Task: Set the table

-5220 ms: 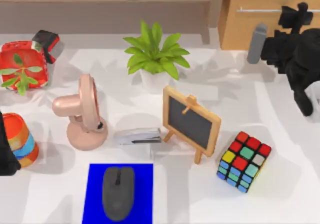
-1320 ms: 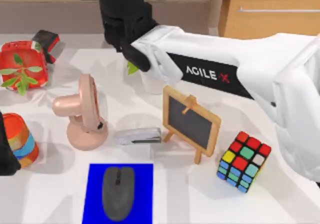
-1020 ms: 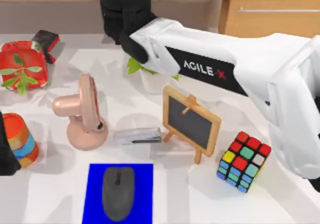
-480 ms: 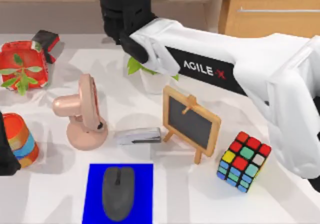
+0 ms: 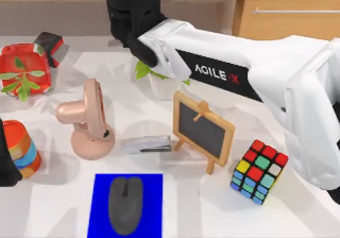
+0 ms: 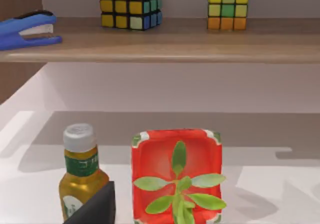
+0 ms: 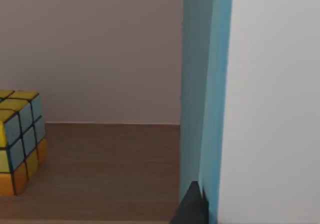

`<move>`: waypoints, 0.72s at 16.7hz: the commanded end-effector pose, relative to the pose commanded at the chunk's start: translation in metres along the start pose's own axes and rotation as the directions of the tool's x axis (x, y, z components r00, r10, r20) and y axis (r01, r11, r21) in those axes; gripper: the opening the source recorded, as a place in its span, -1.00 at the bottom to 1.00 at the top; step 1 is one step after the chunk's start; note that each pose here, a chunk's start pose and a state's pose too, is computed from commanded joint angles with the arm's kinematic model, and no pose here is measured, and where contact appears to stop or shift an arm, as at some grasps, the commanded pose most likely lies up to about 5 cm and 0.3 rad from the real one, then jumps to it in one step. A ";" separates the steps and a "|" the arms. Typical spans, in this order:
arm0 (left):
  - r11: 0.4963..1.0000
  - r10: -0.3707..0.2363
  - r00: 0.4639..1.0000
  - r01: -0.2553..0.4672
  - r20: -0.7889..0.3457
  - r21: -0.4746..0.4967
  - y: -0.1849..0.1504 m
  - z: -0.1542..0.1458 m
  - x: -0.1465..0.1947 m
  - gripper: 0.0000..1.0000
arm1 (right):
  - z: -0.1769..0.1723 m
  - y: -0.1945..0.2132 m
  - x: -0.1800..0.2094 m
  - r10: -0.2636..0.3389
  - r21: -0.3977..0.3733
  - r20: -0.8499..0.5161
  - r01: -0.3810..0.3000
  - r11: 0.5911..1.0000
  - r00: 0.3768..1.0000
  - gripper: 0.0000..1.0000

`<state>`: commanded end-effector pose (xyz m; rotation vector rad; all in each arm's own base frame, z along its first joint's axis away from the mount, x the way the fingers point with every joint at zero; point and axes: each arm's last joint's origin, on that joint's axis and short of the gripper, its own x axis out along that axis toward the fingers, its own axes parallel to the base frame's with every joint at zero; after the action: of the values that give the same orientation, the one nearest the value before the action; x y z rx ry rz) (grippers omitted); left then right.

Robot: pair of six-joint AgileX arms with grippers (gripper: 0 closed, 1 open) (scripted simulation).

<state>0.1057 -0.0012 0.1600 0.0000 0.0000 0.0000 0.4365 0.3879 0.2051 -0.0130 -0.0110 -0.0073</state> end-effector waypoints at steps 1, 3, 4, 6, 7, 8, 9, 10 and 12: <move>1.000 0.000 1.000 0.000 0.000 0.000 0.000 0.000 0.000 1.00 | 0.000 0.000 0.000 0.000 0.000 0.000 0.000 1.000 1.000 -1.00; 1.000 0.000 1.000 0.000 0.000 0.000 0.000 0.000 0.000 1.00 | 0.000 0.000 0.000 0.000 0.000 0.000 0.000 1.000 1.000 -1.00; 1.000 0.000 1.000 0.000 0.000 0.000 0.000 0.000 0.000 1.00 | 0.000 0.000 0.000 0.000 0.000 0.000 0.000 1.000 1.000 -1.00; 1.000 0.000 1.000 0.000 0.000 0.000 0.000 0.000 0.000 1.00 | 0.000 0.000 0.000 0.000 0.000 0.000 0.000 1.000 1.000 -1.00; 1.000 0.000 1.000 0.000 0.000 0.000 0.000 0.000 0.000 1.00 | 0.000 0.000 0.000 0.000 0.000 0.000 0.000 1.000 1.000 -1.00; 1.000 0.000 1.000 0.000 0.000 0.000 0.000 0.000 0.000 1.00 | 0.000 0.000 0.000 0.000 0.000 0.000 0.000 1.000 1.000 -1.00; 1.000 0.000 1.000 0.000 0.000 0.000 0.000 0.000 0.000 1.00 | 0.001 0.002 -0.002 0.004 0.003 0.001 -0.004 1.000 1.000 -1.00; 1.000 0.000 1.000 0.000 0.000 0.000 0.000 0.000 0.000 1.00 | 0.002 0.002 -0.002 0.004 0.003 0.002 -0.004 1.000 1.000 -1.00; 1.000 0.000 1.000 0.000 0.000 0.000 0.000 0.000 0.000 1.00 | 0.006 0.002 -0.009 0.004 0.005 0.004 -0.004 1.000 1.000 -1.00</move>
<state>0.1057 -0.0012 0.1600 0.0000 0.0000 0.0000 0.4276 0.3900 0.2108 -0.0076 -0.0148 -0.0034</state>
